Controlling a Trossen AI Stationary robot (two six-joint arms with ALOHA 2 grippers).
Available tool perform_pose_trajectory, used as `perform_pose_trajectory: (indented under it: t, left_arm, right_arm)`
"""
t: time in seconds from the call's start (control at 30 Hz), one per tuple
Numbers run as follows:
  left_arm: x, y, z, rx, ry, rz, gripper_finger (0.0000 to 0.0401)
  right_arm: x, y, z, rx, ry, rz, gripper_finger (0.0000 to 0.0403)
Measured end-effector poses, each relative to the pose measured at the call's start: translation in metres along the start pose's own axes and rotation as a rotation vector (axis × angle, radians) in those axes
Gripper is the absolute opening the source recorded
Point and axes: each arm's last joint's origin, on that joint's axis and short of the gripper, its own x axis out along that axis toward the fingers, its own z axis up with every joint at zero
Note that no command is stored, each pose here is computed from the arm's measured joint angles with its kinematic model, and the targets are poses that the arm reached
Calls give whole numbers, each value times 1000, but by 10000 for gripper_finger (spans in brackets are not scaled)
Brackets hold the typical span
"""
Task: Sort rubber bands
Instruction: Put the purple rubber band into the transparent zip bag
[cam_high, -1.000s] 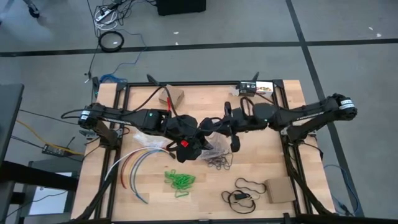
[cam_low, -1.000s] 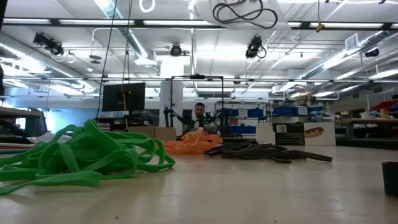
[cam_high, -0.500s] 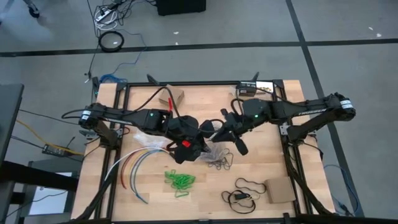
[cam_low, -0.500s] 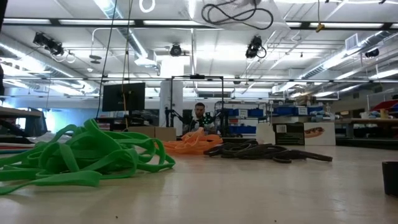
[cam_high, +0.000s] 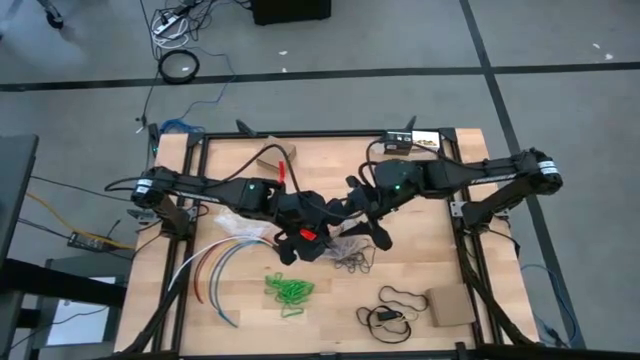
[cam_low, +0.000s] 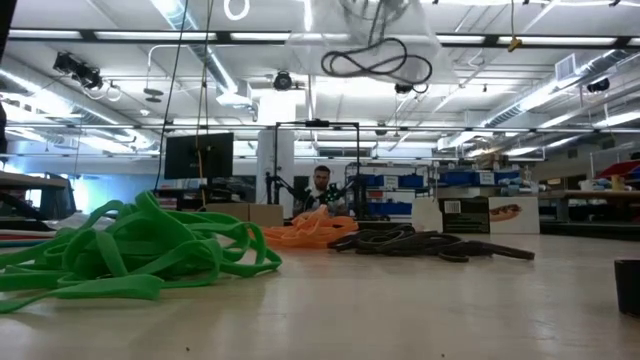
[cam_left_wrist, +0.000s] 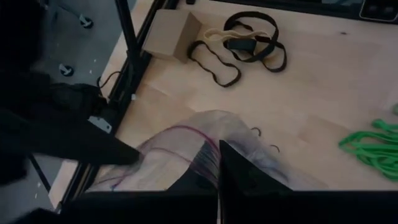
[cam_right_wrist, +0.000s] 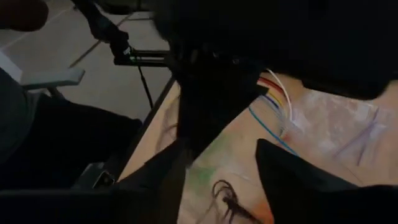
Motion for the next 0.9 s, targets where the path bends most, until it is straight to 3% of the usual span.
perform_pose_trajectory:
  t: [0.17, 0.37, 0.67, 0.9]
  left_arm:
    - [0, -1, -1, -2, 12, -14, 0]
    - [0, -6, -5, -30, 52, -55, 0]
    - [9, -21, -16, -60, 97, -180, 0]
    - [14, -30, -16, -63, 103, -220, 0]
  right_arm:
    - [-15, 7, 9, -31, -2, -52, 229]
    - [-28, 16, -1, 6, 110, -203, 224]
    - [10, 19, -76, 136, 324, -240, 184]
    - [34, 5, -149, 148, 293, -255, 170]
